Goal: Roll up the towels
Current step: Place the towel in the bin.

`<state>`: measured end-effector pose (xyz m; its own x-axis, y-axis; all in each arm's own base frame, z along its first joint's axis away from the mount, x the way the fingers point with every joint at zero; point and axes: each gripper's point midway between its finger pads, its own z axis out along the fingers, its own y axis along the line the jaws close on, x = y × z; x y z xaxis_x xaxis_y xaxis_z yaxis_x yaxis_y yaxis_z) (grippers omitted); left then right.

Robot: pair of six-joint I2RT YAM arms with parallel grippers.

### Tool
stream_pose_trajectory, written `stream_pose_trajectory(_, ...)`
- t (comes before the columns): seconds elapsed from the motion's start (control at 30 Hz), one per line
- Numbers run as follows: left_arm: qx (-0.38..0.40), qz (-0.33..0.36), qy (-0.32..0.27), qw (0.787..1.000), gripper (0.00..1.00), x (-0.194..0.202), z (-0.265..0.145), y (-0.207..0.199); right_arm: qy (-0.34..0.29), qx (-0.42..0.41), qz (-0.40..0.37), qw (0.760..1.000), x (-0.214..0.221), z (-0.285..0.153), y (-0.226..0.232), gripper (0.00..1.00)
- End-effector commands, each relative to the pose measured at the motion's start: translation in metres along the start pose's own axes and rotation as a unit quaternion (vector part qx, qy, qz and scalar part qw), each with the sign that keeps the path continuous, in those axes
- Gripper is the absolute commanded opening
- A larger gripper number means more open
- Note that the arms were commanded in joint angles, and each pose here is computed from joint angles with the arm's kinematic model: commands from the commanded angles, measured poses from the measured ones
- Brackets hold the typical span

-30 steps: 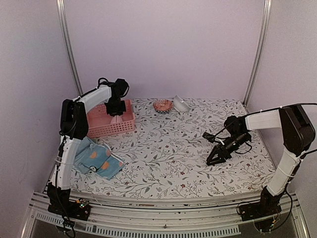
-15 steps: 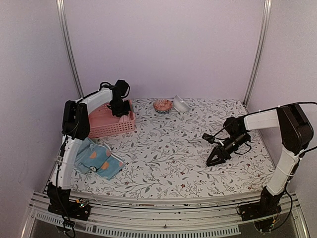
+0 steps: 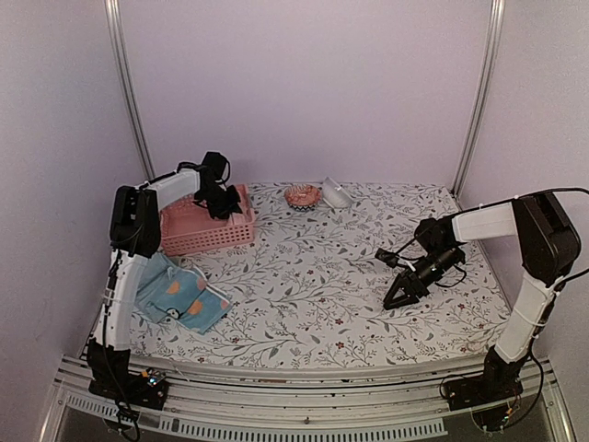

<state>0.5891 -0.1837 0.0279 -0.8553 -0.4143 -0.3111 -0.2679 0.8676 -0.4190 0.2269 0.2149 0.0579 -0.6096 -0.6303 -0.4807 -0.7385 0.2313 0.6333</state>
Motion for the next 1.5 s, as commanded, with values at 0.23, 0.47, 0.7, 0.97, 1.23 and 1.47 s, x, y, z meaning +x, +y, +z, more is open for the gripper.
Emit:
stream_pose_trajectory(0.23, 0.045, 0.011, 0.007, 0.999, 0.41, 0.008, -0.013, -0.004, 0.002, -0.011, -0.001, 1.000, -0.002, 0.000, -0.001, 0.43)
stream_pose_trajectory(0.47, 0.049, 0.013, -0.006, 0.999, 0.49, 0.007, -0.020, -0.003, 0.003, -0.012, -0.001, 1.000, -0.002, 0.000, 0.000, 0.43)
stream_pose_trajectory(0.7, 0.046, 0.017, -0.015, 0.999, 0.54, 0.003, -0.028, -0.004, 0.004, -0.014, 0.000, 1.000, -0.001, 0.001, 0.000, 0.43)
stream_pose_trajectory(0.97, 0.054, 0.028, -0.029, 0.998, 0.58, -0.002, -0.052, -0.013, 0.002, -0.015, 0.000, 1.000, -0.002, -0.001, 0.002, 0.43)
stream_pose_trajectory(1.23, 0.062, 0.045, -0.026, 0.997, 0.62, 0.005, -0.079, -0.018, 0.006, -0.011, 0.000, 1.000, -0.002, -0.001, 0.000, 0.43)
stream_pose_trajectory(1.47, 0.038, 0.073, -0.045, 0.996, 0.63, 0.015, -0.115, -0.008, 0.002, -0.009, -0.009, 1.000, -0.005, -0.004, 0.003, 0.43)
